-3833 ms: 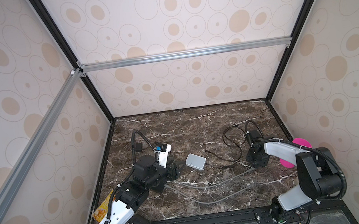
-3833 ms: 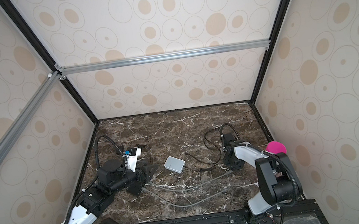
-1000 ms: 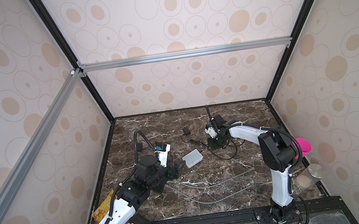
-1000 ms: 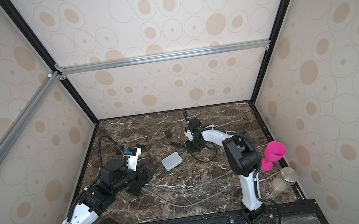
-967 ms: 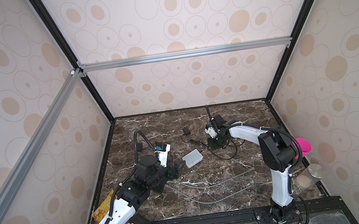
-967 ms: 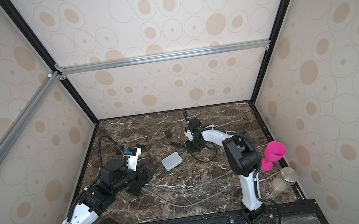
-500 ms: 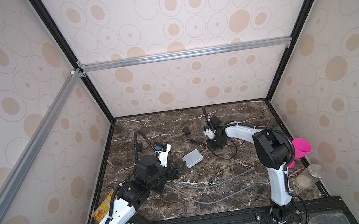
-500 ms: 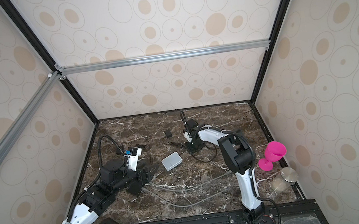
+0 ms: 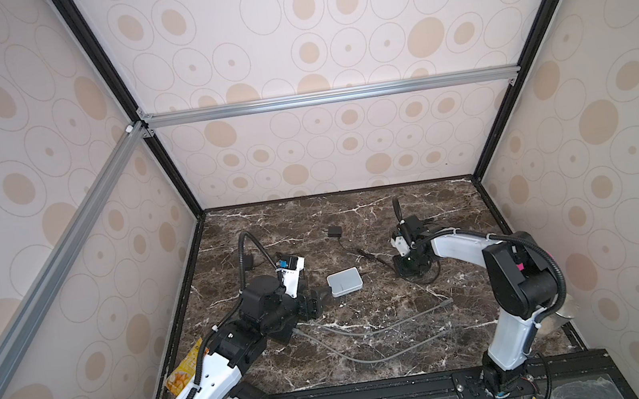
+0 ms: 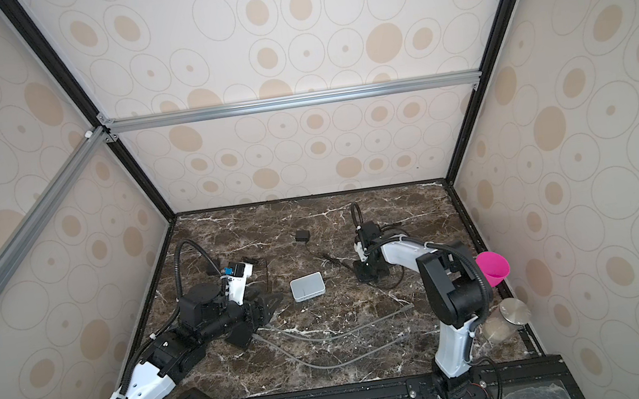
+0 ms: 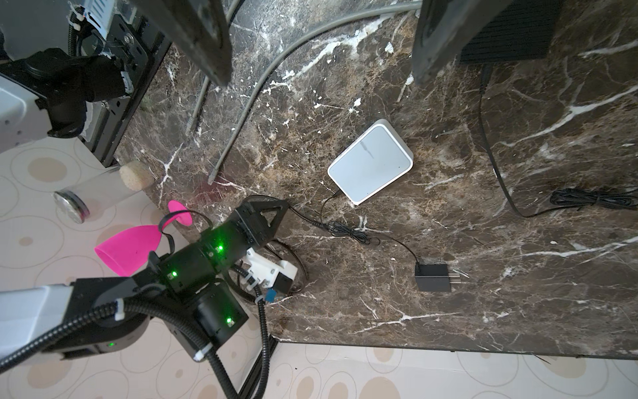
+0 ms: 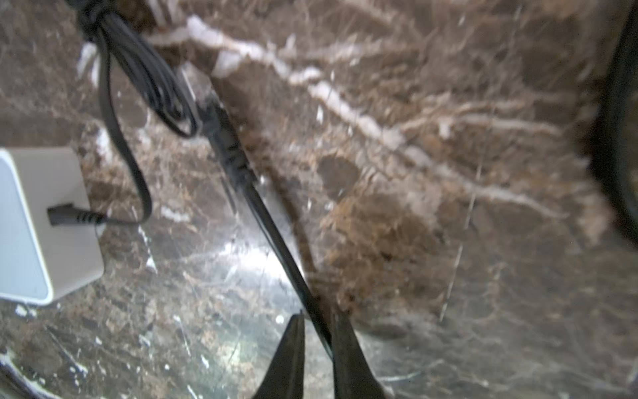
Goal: Insert the plug into the switch port
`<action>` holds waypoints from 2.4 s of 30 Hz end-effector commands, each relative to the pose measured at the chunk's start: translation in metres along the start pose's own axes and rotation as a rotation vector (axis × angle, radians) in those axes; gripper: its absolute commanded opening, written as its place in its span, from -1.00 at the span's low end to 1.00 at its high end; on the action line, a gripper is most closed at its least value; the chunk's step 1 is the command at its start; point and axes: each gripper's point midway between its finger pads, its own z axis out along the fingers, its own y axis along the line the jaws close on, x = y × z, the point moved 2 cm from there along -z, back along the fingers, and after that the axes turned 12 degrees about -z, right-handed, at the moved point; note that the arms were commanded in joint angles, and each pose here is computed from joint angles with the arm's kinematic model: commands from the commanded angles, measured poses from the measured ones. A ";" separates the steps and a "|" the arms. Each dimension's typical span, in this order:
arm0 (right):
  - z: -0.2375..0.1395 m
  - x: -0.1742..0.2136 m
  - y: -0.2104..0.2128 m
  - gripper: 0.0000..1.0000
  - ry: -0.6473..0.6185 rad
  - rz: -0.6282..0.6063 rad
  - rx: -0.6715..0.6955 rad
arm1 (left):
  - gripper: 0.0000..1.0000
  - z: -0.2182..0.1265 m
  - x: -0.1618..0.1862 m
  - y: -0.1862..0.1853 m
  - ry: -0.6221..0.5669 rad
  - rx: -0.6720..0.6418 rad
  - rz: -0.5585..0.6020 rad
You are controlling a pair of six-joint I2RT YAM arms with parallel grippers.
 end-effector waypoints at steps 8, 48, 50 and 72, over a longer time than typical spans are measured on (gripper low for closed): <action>-0.037 0.024 0.001 -0.48 -0.101 0.023 0.035 | 0.64 0.001 -0.005 -0.002 -0.010 0.029 0.005; -0.012 -0.092 0.028 -1.00 -0.184 -0.055 -0.004 | 0.65 -0.006 -0.010 -0.002 -0.042 0.023 0.015; -0.021 -0.095 0.030 -1.00 -0.210 -0.059 -0.007 | 0.65 -0.006 -0.010 -0.002 -0.043 0.022 0.015; -0.092 0.002 0.060 -1.00 -0.352 -0.366 -0.060 | 0.68 0.013 -0.020 -0.001 -0.075 0.040 -0.087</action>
